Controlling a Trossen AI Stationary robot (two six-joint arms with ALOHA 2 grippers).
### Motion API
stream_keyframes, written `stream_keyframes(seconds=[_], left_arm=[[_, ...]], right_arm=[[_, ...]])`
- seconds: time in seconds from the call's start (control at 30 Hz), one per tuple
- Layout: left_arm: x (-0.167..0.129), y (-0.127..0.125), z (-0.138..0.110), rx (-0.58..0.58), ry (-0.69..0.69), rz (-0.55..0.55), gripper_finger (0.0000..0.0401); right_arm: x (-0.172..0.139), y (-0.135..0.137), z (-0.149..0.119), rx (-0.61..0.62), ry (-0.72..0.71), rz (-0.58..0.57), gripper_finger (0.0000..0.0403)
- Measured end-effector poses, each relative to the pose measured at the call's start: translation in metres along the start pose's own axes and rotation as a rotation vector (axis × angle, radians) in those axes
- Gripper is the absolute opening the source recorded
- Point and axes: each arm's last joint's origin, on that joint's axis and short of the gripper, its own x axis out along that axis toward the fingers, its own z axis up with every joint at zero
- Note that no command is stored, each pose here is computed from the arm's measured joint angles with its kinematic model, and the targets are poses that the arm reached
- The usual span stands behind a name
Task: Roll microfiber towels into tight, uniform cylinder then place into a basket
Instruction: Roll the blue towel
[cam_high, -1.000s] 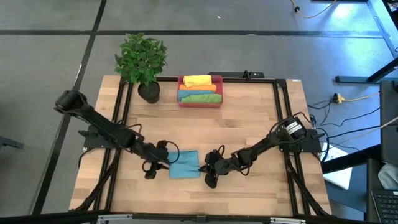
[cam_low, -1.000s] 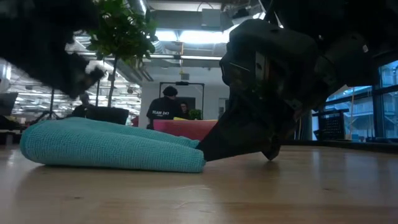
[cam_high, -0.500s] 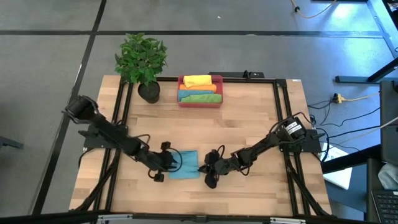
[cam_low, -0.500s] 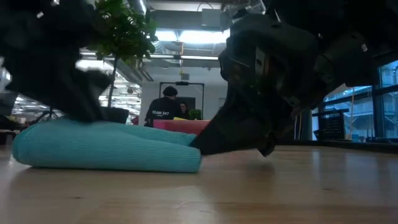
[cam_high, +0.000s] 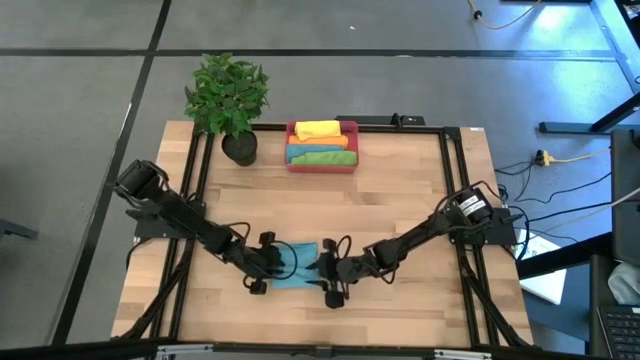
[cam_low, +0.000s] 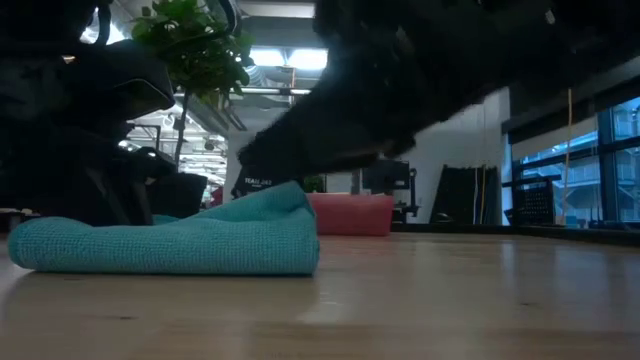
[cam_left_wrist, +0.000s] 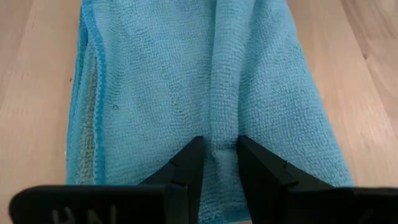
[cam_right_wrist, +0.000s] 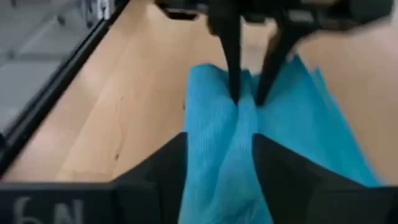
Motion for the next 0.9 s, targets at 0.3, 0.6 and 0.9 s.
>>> stream_keyframes(seconds=[0.3,0.6,0.9], left_arm=[[0.0,0.0,-0.001,0.003,0.008,0.003,0.009],[0.0,0.001,-0.001,0.002,0.009,0.002,0.009],[0.0,0.001,-0.002,-0.009,0.012,-0.003,0.009]], right_arm=[[-0.004,0.041,0.023,-0.447,0.086,-0.025,0.0238],[0.001,0.06,-0.012,-0.585,0.197,-0.072,0.0229],[0.011,0.052,-0.022,-0.656,0.229,-0.162,0.0263]])
